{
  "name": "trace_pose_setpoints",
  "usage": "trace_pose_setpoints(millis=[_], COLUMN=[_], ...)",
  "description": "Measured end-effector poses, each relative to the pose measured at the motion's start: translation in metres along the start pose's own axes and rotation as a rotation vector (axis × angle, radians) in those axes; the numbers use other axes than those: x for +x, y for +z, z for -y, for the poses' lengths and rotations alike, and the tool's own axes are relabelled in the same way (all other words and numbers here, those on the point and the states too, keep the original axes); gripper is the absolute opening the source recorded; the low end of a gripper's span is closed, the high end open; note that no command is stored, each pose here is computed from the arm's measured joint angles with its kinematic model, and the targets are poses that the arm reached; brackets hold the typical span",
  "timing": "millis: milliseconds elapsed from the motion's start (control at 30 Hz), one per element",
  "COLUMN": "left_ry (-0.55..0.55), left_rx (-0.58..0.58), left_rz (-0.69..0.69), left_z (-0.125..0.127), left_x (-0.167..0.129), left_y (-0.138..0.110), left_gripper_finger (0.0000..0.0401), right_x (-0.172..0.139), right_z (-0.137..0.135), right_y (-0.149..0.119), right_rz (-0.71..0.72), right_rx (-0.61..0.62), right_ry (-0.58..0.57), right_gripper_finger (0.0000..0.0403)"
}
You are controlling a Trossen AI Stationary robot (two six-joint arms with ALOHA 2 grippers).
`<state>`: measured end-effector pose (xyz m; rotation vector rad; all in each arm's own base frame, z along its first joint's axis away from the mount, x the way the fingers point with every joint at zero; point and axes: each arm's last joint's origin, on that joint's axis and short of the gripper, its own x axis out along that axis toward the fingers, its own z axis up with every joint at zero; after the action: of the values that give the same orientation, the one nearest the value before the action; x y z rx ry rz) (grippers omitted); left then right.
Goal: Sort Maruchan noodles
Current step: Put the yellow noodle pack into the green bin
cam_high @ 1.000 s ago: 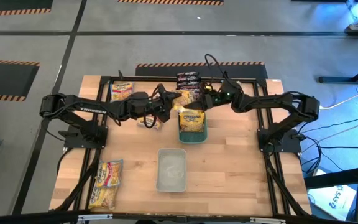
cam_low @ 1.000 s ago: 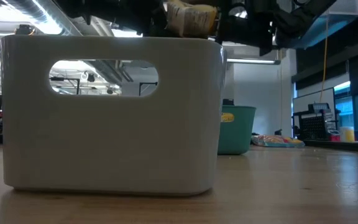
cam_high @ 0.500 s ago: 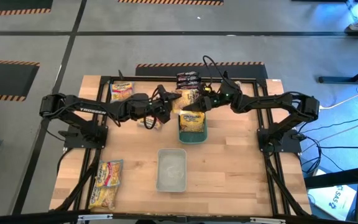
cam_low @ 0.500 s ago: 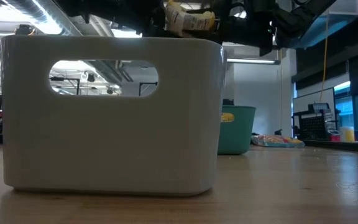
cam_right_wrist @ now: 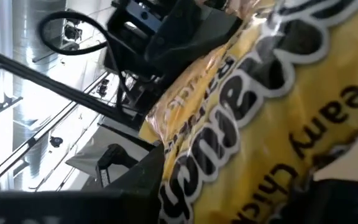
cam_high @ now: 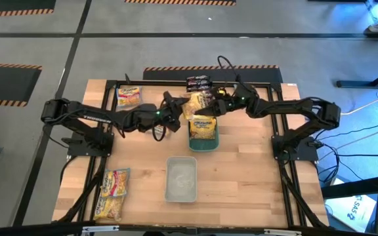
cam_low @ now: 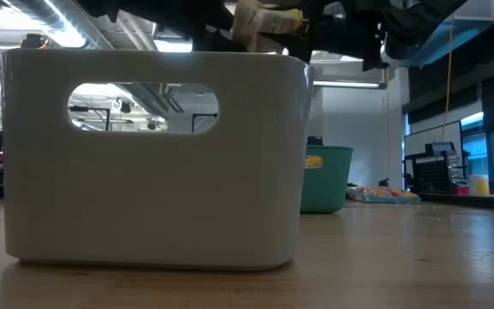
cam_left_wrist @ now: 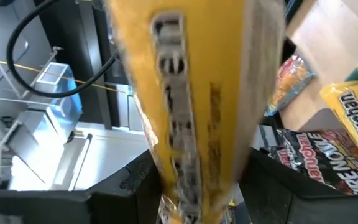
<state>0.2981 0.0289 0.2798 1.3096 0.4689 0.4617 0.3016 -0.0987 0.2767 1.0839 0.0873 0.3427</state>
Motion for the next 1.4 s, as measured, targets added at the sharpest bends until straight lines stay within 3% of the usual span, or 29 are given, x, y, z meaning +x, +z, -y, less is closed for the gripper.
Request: trace_pose_setpoints(millis=[300,667,767,1100,1233,1400], left_ry=[0.016,-0.087,-0.158,-0.559,-0.670,-0.686], left_rx=[-0.026,-0.114,-0.205,-0.718,-0.806,-0.862], left_rz=[-0.035,-0.108,-0.093,0.059,0.096,0.078], left_z=[-0.003,0.011,0.012,-0.003,-0.004,-0.005], left_x=[-0.008,-0.008,-0.012,-0.029,-0.031,-0.029], left_y=[0.004,-0.001,-0.006,-0.049,-0.060,-0.066], left_gripper_finger=[0.0181,0.0181,0.0181,0.0181,0.0181,0.0181], right_x=[-0.027,-0.051,-0.056,-0.056,-0.048,-0.036], right_z=[-0.019,-0.051,-0.049,-0.033,-0.034,-0.038], right_y=[0.010,0.008,0.002,-0.025,-0.037,-0.056], right_rz=[0.015,0.022,-0.030,-0.226,-0.287,-0.342], right_rx=[-0.101,-0.244,-0.317,-0.677,-0.800,-0.932], right_ry=[-0.084,-0.115,-0.175,-0.416,-0.458,-0.510], right_gripper_finger=[0.0121,0.0120,0.0121,0.0121,0.0122,0.0122])
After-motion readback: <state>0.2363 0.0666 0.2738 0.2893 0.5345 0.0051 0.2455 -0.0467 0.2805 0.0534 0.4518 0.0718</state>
